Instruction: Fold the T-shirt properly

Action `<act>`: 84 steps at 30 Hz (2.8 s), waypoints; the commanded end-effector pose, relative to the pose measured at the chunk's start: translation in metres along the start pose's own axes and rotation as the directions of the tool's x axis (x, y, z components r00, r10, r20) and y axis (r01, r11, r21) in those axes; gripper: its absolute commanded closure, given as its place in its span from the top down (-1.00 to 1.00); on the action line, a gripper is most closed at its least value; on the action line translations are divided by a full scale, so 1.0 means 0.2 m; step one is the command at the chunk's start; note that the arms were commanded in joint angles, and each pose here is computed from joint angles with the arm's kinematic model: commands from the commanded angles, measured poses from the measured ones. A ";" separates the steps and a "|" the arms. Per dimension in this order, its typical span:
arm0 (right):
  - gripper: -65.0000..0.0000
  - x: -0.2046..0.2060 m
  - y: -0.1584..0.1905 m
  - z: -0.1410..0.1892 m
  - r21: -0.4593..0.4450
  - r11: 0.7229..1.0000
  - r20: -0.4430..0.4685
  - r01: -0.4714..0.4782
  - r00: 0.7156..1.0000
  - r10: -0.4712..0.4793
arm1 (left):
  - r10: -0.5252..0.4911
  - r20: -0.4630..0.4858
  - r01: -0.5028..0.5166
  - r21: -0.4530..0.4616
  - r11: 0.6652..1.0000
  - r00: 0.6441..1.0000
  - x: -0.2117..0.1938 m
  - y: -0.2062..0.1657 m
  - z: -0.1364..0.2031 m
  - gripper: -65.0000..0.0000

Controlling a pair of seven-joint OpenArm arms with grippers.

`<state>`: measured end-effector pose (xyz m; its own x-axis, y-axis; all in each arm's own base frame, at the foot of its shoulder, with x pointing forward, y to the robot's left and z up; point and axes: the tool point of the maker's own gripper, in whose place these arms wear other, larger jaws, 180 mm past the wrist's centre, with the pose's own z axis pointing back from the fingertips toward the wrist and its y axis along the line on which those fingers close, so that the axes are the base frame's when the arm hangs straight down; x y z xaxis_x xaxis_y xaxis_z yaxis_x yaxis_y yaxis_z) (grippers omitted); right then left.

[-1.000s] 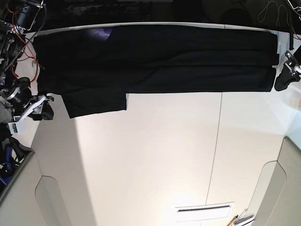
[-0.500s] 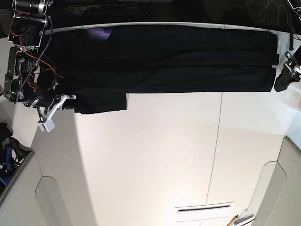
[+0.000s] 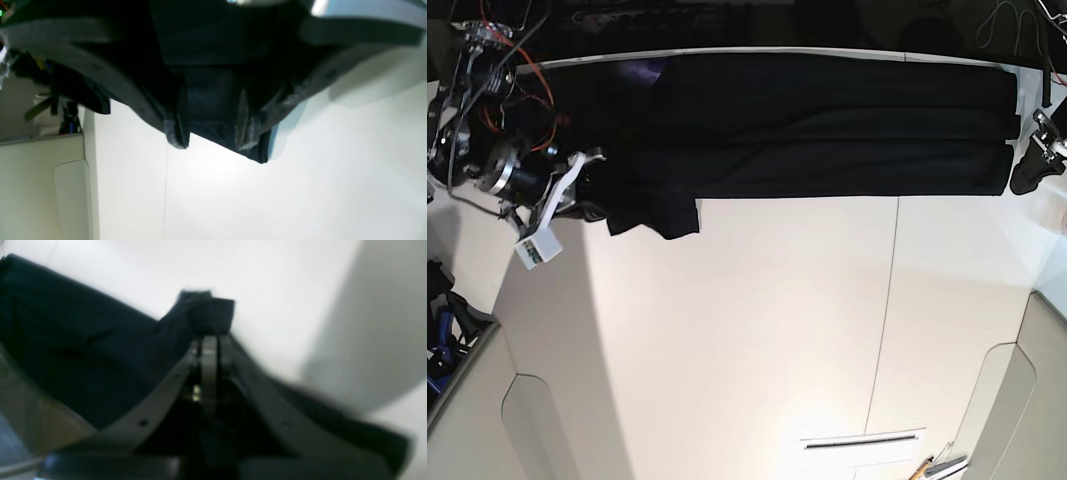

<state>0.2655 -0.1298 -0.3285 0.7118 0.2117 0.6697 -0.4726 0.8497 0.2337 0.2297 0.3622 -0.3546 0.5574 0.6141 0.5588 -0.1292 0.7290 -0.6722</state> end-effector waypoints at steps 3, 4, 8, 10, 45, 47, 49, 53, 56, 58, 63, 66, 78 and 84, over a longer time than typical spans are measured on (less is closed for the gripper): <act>-1.00 -0.06 0.20 0.06 0.051 0.999 0.033 -0.005 0.999 0.004 | -0.039 0.041 0.040 -0.019 0.999 0.998 0.10 -0.04 0.02 -0.20; -1.00 -0.09 0.26 0.08 0.071 0.997 0.033 0.003 0.999 -0.006 | -0.039 0.041 0.040 -0.019 0.999 0.998 0.10 -0.04 0.02 -0.20; -1.00 -0.21 0.43 0.17 0.102 0.995 0.008 0.022 1.000 -0.023 | -0.039 0.041 0.039 -0.020 0.999 0.998 0.10 -0.04 0.02 -0.20; -1.00 -0.26 0.46 0.20 0.102 0.994 -0.016 0.026 1.000 -0.024 | -0.038 0.041 0.039 -0.020 0.999 0.998 0.10 -0.04 0.02 -0.20; -0.09 -0.24 0.12 0.07 -0.114 0.992 0.008 0.056 0.998 -0.055 | 0.041 0.031 -0.048 0.259 0.965 0.999 -0.14 0.39 0.23 0.11; -0.09 -0.23 0.11 0.07 -0.115 0.992 0.014 0.054 0.998 -0.053 | 0.051 0.033 -0.058 0.255 0.965 0.998 -0.16 0.38 0.22 0.11; -0.09 -0.21 0.11 0.07 -0.114 0.992 0.025 0.053 0.998 -0.051 | 0.063 0.034 -0.069 0.249 0.966 0.997 -0.18 0.38 0.21 0.11; -0.09 -0.20 0.11 0.07 -0.113 0.992 0.036 0.053 0.998 -0.049 | 0.089 0.018 -0.091 0.238 0.967 0.996 -0.24 0.37 0.19 0.11; -0.09 -0.20 0.11 0.07 -0.113 0.992 0.036 0.053 0.998 -0.049 | 0.131 -0.002 -0.128 0.202 0.971 0.991 -0.29 0.33 0.17 0.11; -0.09 -0.20 0.11 0.07 -0.113 0.992 0.036 0.053 0.998 -0.049 | 0.156 -0.026 -0.150 0.166 0.975 0.987 -0.32 0.30 0.15 0.11; -0.09 -0.20 0.11 0.07 -0.113 0.992 0.036 0.053 0.998 -0.049 | 0.138 -0.085 -0.127 0.120 0.985 0.987 -0.36 0.22 0.09 0.11; -0.09 -0.20 0.11 0.07 -0.113 0.992 0.036 0.053 0.998 -0.049 | 0.114 -0.119 -0.101 0.107 0.989 0.986 -0.39 0.18 0.05 0.11; -0.09 -0.20 0.11 0.07 -0.113 0.992 0.036 0.053 0.998 -0.050 | 0.036 -0.034 -0.030 0.168 0.985 0.999 -0.32 0.24 0.02 -0.80; -0.09 -0.20 0.11 0.07 -0.114 0.992 0.040 0.053 0.998 -0.049 | 0.029 0.002 -0.029 0.143 0.989 1.000 -0.26 0.21 0.00 -1.00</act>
<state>0.2143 -0.1277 -0.3500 0.7420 0.1578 0.6516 -0.3616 0.9126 0.1907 0.1940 0.3555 -0.4162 0.5570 0.6369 0.5330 -0.2599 0.7432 -0.6165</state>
